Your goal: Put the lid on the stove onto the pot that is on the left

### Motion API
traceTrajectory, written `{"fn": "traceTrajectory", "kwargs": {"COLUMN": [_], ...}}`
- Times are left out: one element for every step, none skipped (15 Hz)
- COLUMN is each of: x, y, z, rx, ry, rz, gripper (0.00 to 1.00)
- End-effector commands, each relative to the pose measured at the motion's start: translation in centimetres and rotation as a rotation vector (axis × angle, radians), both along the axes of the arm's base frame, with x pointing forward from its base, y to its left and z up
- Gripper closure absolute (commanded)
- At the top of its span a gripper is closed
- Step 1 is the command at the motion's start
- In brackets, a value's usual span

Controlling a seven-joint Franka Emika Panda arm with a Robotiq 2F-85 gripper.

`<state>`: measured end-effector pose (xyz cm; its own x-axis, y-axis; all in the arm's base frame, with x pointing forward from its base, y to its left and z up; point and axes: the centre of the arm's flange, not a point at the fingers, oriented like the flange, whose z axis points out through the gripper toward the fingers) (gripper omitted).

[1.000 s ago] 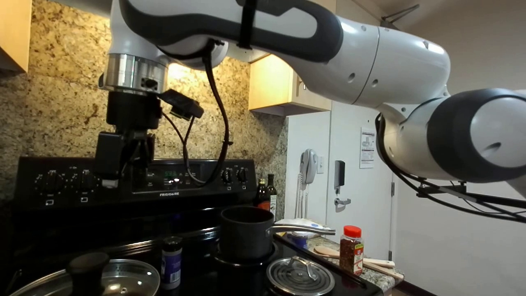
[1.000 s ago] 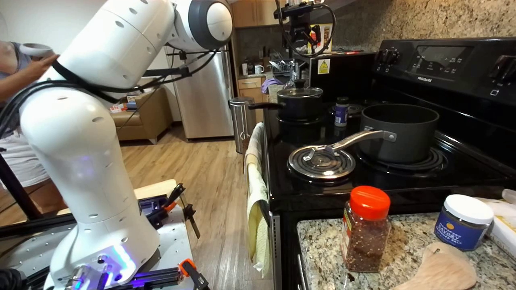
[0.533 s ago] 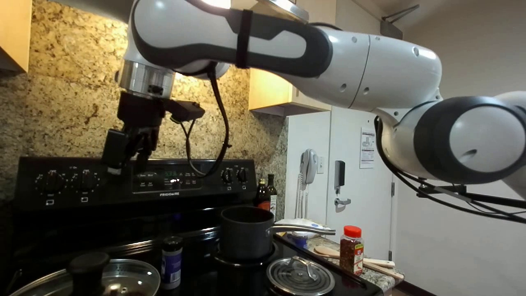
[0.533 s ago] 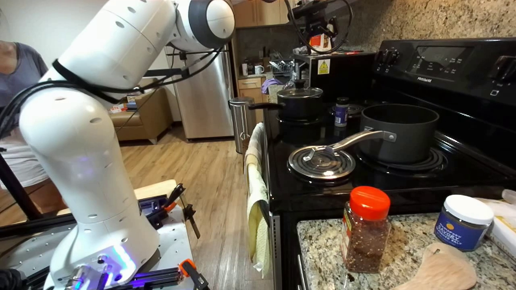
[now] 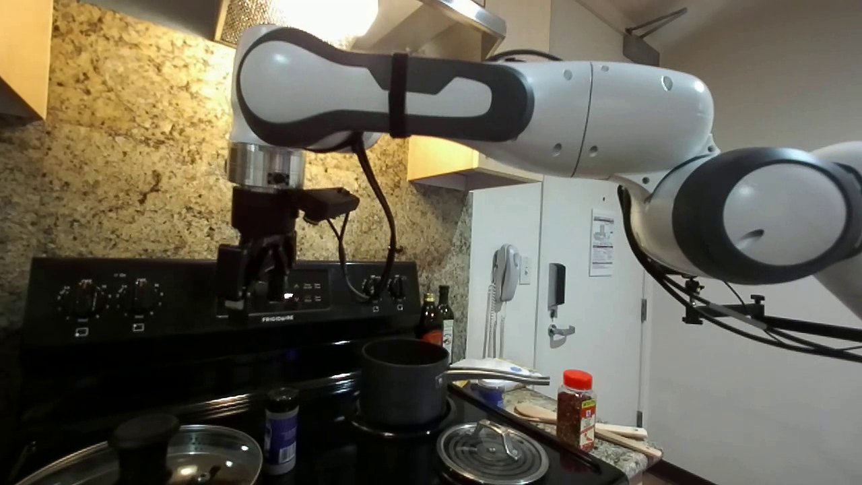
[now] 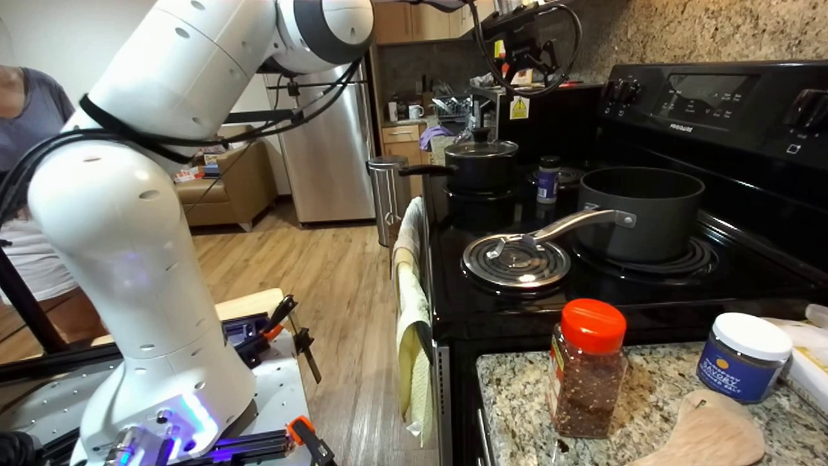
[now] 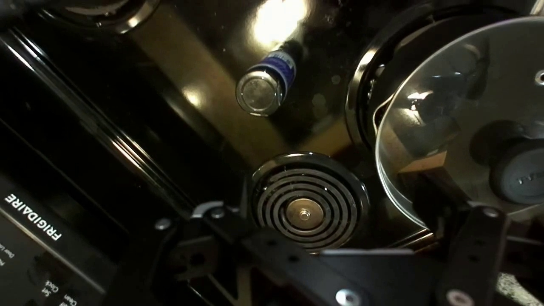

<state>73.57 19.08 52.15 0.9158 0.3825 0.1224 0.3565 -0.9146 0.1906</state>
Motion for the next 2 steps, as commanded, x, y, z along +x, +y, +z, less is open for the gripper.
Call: {"fn": "traceTrajectory", "kwargs": {"x": [-0.06, -0.05], "y": [-0.07, -0.06], "z": [-0.06, -0.09], "rx": [0.0, -0.001], "ry": [0.004, 0.004], "rz": [-0.003, -0.003], "gripper": [0.0, 0.0]}}
